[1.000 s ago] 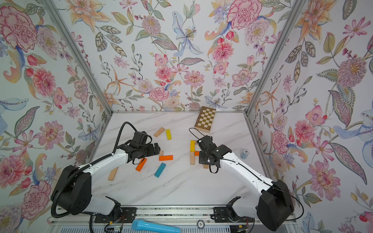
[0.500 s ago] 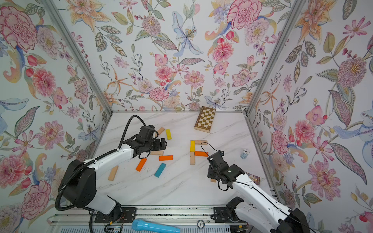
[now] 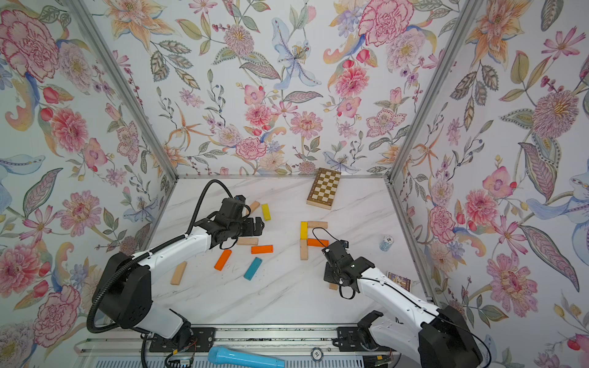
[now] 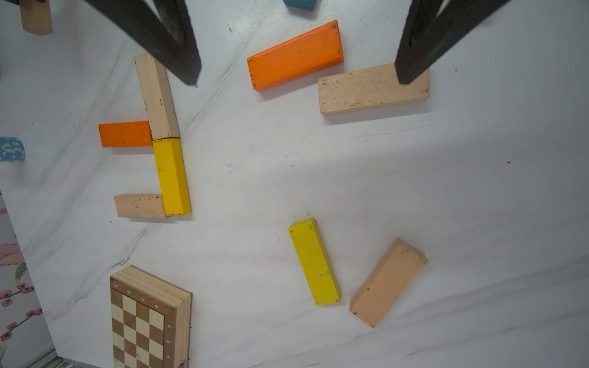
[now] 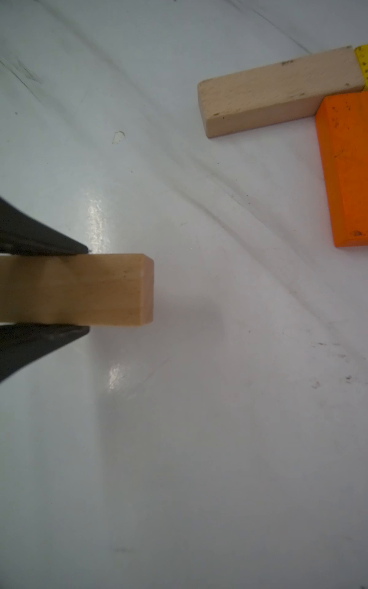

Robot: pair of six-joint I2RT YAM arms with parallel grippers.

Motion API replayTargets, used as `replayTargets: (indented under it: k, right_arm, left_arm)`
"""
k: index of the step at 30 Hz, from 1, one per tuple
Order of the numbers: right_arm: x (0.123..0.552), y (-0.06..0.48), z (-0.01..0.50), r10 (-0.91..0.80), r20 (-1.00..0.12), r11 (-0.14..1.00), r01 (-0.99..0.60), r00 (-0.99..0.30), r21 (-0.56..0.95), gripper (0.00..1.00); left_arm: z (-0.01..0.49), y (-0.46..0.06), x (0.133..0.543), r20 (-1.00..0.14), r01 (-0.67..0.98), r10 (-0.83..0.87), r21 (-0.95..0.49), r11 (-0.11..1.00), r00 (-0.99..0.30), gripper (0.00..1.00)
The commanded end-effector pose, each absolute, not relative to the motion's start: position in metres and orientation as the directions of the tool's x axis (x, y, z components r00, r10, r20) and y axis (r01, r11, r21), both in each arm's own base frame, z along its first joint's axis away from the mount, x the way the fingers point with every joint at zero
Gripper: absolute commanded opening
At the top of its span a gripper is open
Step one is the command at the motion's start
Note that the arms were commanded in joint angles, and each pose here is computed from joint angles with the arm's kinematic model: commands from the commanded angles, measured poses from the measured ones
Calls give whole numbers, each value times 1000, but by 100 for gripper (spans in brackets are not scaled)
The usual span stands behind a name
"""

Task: Assemble the number 6 with building blocks
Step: Assemble the building block at the center of the board.

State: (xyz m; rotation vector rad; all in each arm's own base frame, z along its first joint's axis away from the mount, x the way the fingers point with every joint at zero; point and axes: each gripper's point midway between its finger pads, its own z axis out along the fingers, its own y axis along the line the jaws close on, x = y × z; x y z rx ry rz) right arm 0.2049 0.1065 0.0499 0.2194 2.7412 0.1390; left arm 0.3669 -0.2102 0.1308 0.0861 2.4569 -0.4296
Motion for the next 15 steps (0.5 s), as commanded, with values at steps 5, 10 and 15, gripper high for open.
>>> replayTargets:
  k: [5,10,15]
  right_arm:
    - [220,124,41,155,-401,980,90,-903,176,28]
    - [226,127,30,120,-387,987,69,-914,142,28]
    - [227,128,21,57,-362,996,25,-931,90,28]
  left_arm:
    - [153,-213,374,-643,211,11,-236,949,-766,99]
    - [157,-213,375,-643,226,36,-215,950,-765,99]
    - [160,-211,374,-647,243,58,-201,949,-760,99]
